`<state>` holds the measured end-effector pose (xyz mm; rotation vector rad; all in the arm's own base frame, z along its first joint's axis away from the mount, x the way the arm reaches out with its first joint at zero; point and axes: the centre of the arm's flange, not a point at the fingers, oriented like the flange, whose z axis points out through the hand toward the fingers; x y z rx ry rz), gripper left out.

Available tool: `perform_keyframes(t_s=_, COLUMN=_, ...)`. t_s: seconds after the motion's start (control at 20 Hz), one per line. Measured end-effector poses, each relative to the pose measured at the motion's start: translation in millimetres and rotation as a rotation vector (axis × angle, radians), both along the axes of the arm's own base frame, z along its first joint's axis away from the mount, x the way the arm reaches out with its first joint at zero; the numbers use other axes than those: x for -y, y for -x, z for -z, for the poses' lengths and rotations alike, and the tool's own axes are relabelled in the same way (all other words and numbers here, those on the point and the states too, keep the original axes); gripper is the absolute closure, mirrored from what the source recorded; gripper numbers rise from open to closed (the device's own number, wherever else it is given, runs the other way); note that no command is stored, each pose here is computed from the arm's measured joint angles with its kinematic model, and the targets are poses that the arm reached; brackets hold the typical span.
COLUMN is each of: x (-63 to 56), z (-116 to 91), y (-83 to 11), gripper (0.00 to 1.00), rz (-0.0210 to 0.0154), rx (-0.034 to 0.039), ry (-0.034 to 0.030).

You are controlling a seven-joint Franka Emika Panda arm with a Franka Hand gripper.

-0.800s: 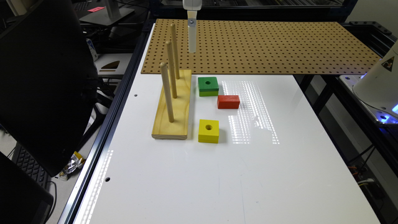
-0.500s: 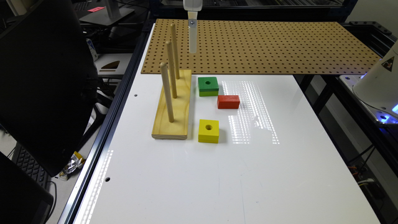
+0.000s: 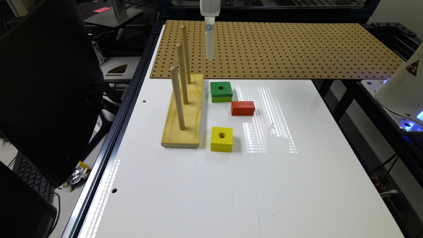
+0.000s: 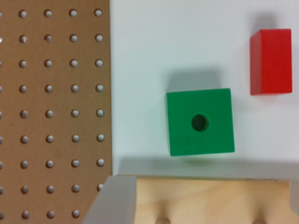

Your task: Pick up green block.

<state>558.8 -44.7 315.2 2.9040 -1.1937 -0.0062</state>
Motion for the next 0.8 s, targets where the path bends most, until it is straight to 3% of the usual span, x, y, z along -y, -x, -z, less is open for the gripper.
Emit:
perform_keyframes(t_s=0.25, x=-1.0, z=-2, y=6.5, gripper=0.0, rz=-0.0005, rx=-0.002, ry=0.0)
perform_keyframes(t_s=0.5, x=-1.6, z=0, y=10.0, gripper=0.0, rz=-0.0009, rx=-0.0083, ry=-0.0005)
perform_keyframes(t_s=0.8, x=-2.1, z=-2, y=14.5, gripper=0.0, rz=-0.001, rx=-0.0078, ry=-0.0002)
